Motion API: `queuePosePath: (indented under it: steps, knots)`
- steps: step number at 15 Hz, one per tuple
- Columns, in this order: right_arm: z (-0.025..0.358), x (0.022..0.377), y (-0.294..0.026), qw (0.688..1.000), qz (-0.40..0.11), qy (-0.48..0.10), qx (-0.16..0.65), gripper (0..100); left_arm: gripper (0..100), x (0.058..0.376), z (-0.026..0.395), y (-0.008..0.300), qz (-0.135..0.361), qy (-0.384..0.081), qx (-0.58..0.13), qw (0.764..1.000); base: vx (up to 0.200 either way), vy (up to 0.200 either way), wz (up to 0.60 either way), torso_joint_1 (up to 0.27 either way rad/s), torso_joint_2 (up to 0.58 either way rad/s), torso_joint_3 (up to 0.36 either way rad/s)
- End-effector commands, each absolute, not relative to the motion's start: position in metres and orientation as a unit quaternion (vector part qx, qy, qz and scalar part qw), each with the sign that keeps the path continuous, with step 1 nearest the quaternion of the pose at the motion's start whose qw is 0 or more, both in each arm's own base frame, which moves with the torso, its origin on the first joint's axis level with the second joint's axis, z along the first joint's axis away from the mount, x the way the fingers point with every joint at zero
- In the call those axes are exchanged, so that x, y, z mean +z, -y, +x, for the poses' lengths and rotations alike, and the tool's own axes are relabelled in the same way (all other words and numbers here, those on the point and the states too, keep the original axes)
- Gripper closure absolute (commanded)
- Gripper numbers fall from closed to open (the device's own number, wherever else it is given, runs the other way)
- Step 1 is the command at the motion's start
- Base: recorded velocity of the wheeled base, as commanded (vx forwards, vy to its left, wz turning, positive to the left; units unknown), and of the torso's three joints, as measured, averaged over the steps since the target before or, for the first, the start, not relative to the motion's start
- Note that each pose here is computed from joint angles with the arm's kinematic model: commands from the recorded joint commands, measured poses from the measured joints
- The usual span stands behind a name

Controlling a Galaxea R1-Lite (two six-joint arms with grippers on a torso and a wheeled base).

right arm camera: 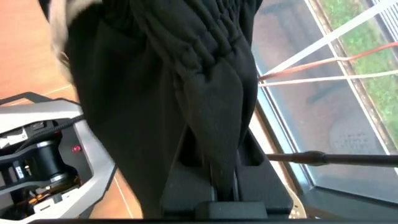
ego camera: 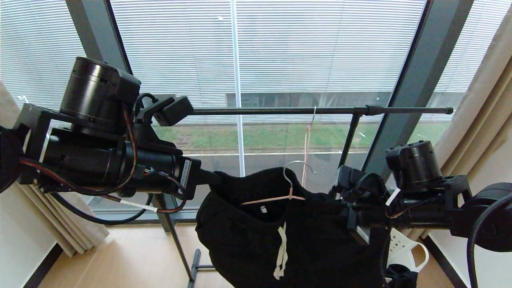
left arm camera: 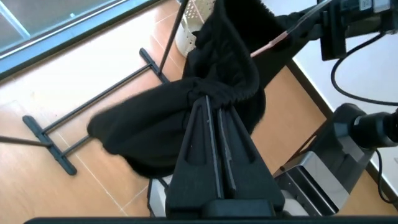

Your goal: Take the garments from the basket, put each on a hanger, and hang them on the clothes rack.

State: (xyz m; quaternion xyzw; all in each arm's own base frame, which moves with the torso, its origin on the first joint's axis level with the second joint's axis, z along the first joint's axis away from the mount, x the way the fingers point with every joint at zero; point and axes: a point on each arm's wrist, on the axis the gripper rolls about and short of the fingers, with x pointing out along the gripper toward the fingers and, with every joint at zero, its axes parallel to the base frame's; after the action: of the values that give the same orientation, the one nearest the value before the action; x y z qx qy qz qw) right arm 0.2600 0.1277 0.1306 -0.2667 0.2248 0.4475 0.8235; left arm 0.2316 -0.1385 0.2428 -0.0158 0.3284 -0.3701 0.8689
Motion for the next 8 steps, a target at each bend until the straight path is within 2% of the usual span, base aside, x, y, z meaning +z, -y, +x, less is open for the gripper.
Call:
queuePosePath:
  steps: [1,2,6,8]
  knots:
    - [0.261,0.126,-0.13,0.82,-0.267,-0.231,0.45,100,100,0.248,0.23,0.137,-0.017,-0.319,-0.371,0.872,0.0,0.0,0.0,0.0,0.0,0.0]
    - [0.26,0.127,-0.13,0.82,-0.257,-0.231,0.456,100,100,0.251,0.23,0.14,-0.017,-0.318,-0.375,0.871,0.0,0.0,0.0,0.0,0.0,0.0]
    - [0.259,0.14,-0.139,0.84,-0.17,-0.246,0.453,100,100,0.248,0.234,0.154,-0.005,-0.326,-0.365,0.872,0.0,0.0,0.0,0.0,0.0,0.0]
    - [0.259,0.141,-0.139,0.847,-0.166,-0.226,0.452,100,100,0.242,0.238,0.161,0.005,-0.332,-0.35,0.876,0.0,0.0,0.0,0.0,0.0,0.0]
